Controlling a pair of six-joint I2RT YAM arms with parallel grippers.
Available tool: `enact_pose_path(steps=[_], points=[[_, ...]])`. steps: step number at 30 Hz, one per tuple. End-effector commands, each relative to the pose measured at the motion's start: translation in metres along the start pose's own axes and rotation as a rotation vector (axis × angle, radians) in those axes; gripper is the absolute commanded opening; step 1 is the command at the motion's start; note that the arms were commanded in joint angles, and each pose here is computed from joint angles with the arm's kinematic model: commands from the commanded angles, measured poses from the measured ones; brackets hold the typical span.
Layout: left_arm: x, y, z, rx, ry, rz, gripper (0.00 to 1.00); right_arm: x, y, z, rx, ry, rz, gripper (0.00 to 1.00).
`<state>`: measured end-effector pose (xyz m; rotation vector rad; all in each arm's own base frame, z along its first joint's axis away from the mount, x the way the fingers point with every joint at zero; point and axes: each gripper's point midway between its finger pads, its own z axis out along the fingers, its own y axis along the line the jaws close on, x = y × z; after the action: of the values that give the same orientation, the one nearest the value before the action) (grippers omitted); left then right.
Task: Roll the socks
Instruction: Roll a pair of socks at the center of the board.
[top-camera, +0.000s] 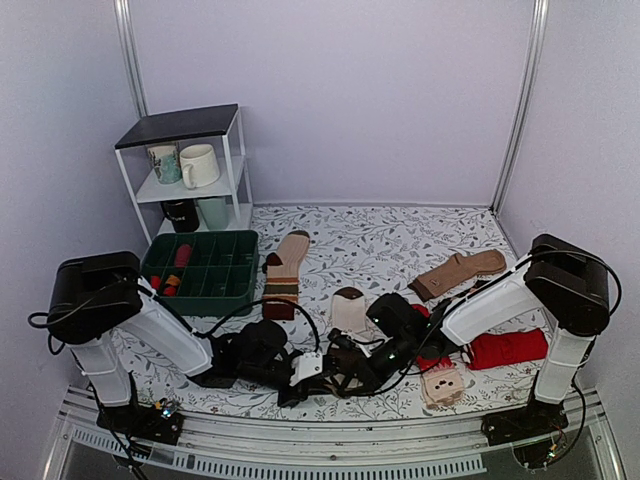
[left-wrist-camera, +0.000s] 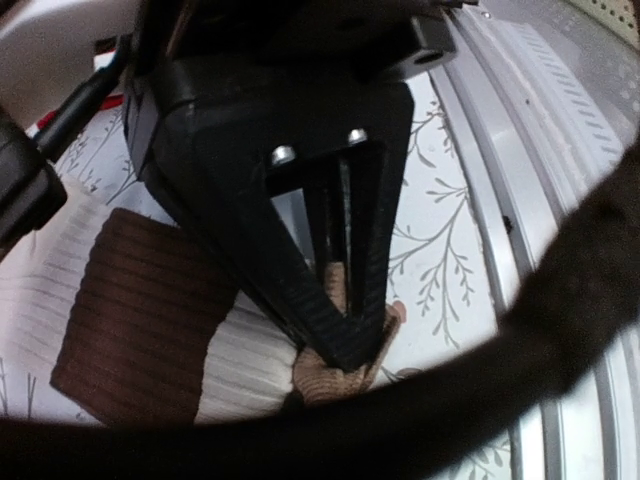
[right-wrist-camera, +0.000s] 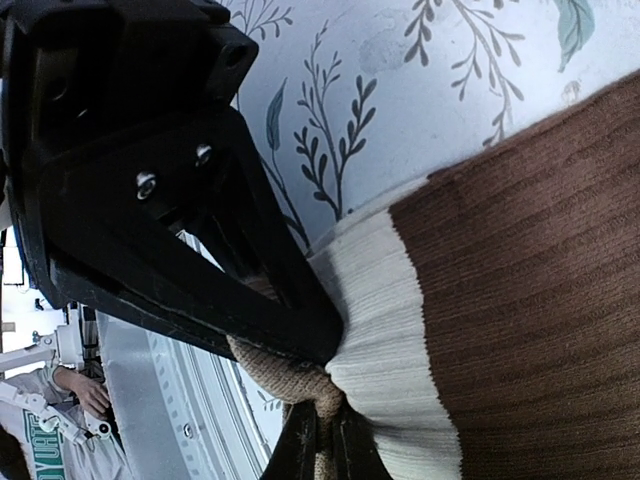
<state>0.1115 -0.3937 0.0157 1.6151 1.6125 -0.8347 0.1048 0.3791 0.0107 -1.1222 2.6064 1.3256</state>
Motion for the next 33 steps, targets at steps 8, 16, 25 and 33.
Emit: enact_pose_path(steps=[8, 16, 25, 33], points=[[0.008, -0.022, -0.009, 0.125, 0.067, -0.192, 0.00, 0.051, -0.055, -0.016, 0.295, 0.072, 0.111, 0.39], [0.024, -0.017, -0.014, 0.147, 0.136, -0.398, 0.00, -0.011, -0.021, -0.078, 0.345, -0.369, -0.158, 0.56], [0.044, -0.013, -0.017, 0.176, 0.191, -0.553, 0.00, -0.012, 0.023, -0.073, 0.350, -0.492, -0.524, 0.64], [0.044, -0.010, -0.013, 0.178, 0.194, -0.567, 0.00, -0.019, 0.033, -0.047, 0.326, -0.458, -0.624, 0.66]])
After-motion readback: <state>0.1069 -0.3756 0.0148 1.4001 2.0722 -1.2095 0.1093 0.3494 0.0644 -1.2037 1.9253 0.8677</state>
